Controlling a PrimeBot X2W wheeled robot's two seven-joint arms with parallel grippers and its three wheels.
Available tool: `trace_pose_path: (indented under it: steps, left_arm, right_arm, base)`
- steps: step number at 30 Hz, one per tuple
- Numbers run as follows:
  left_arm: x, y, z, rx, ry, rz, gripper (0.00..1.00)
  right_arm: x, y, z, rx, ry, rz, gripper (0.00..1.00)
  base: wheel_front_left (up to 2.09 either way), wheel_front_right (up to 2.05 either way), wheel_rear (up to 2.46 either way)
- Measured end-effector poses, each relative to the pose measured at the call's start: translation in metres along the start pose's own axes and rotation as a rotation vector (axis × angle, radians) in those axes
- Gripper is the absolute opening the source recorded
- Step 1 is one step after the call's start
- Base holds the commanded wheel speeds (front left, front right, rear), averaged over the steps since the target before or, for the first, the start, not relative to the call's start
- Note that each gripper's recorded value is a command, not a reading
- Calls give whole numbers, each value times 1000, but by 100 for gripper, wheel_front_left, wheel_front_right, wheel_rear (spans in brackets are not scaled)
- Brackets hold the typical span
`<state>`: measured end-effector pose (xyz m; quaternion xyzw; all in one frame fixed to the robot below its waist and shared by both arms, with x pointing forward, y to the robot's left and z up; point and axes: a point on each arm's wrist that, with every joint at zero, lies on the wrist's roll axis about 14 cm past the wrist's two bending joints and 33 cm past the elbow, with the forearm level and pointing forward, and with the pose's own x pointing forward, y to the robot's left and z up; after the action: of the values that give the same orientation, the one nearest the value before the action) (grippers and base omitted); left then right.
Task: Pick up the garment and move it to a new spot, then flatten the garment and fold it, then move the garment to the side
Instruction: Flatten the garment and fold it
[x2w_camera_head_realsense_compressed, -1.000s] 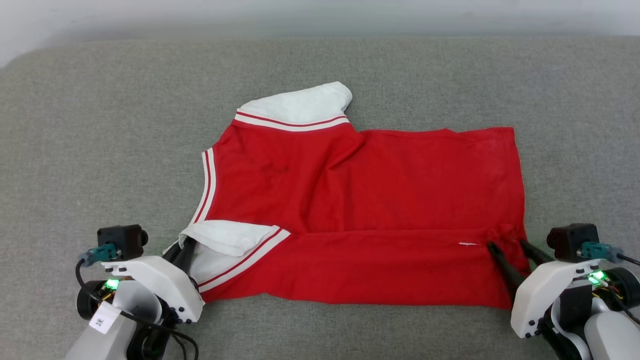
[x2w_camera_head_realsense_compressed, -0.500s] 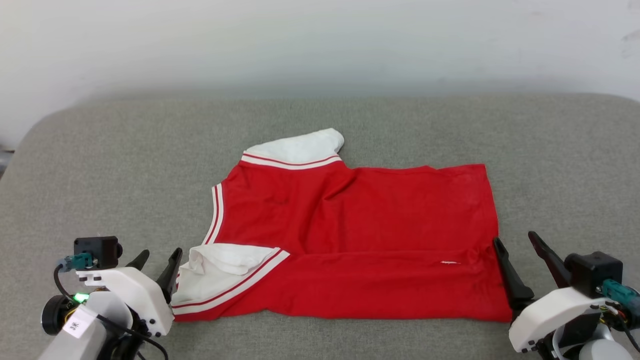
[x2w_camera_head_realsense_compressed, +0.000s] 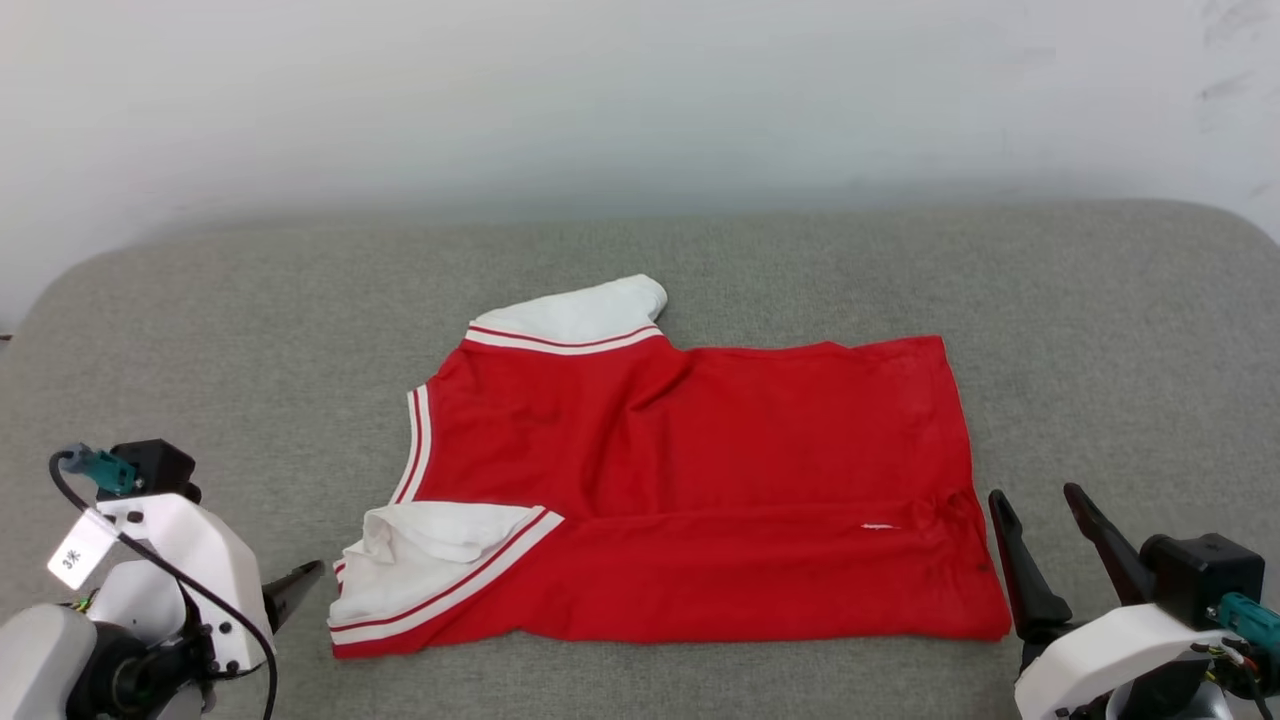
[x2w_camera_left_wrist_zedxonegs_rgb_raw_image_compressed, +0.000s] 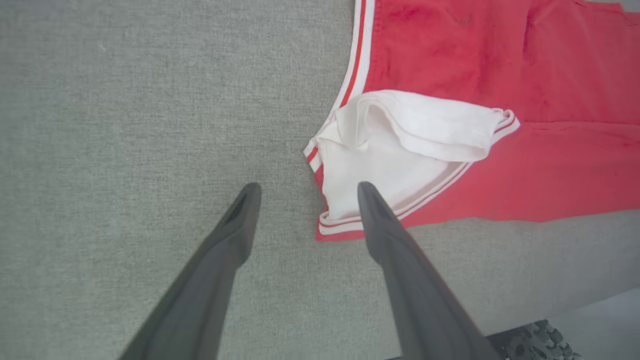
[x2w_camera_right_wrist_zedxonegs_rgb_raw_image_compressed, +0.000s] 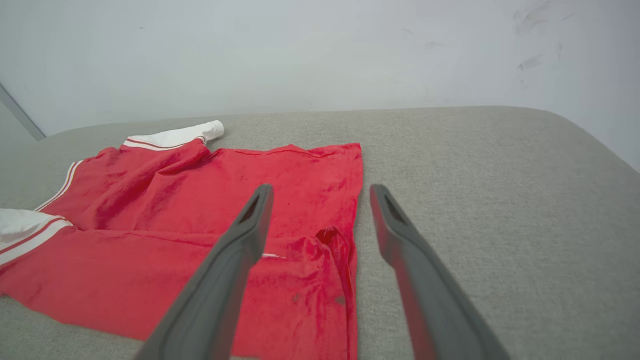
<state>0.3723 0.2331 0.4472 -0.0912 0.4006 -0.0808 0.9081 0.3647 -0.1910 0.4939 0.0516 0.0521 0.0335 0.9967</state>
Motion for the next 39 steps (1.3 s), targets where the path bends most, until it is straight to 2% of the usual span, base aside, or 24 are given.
trace_pose_path:
  steps: [16,17,18,19,20,21,22,30,39]
  left_arm:
    - [53,-15,-57,-81,358,-49,100]
    - [55,-15,-60,-85,372,-49,95]
    - [56,-15,-61,-86,384,-50,49]
    - [57,-16,-63,-93,392,-52,35]
    - [57,-18,-64,-98,395,-58,35]
    - [57,-18,-64,-98,394,-62,26]
    - [58,-18,-64,-98,391,-64,0]
    - [55,-28,-58,-71,310,-103,0]
    - [40,-30,-18,15,117,-98,0]
  right_arm:
    - [11,-20,-31,43,100,-81,100]
    - [11,-21,-33,48,105,-85,100]
    - [11,-22,-34,49,111,-89,100]
    - [11,-23,-35,52,117,-92,100]
    - [10,-25,-37,55,126,-98,100]
    - [10,-26,-37,61,131,-103,100]
    - [10,-27,-38,68,139,-107,100]
    - [4,-45,-45,111,255,-137,100]
    - [-1,-34,-63,72,560,-46,100]
  base:
    - [0,0,0]
    - [0,0,0]
    - [0,0,0]
    - [0,0,0]
    - [0,0,0]
    - [0,0,0]
    - [0,0,0]
    - [0,0,0]
    - [0,0,0]
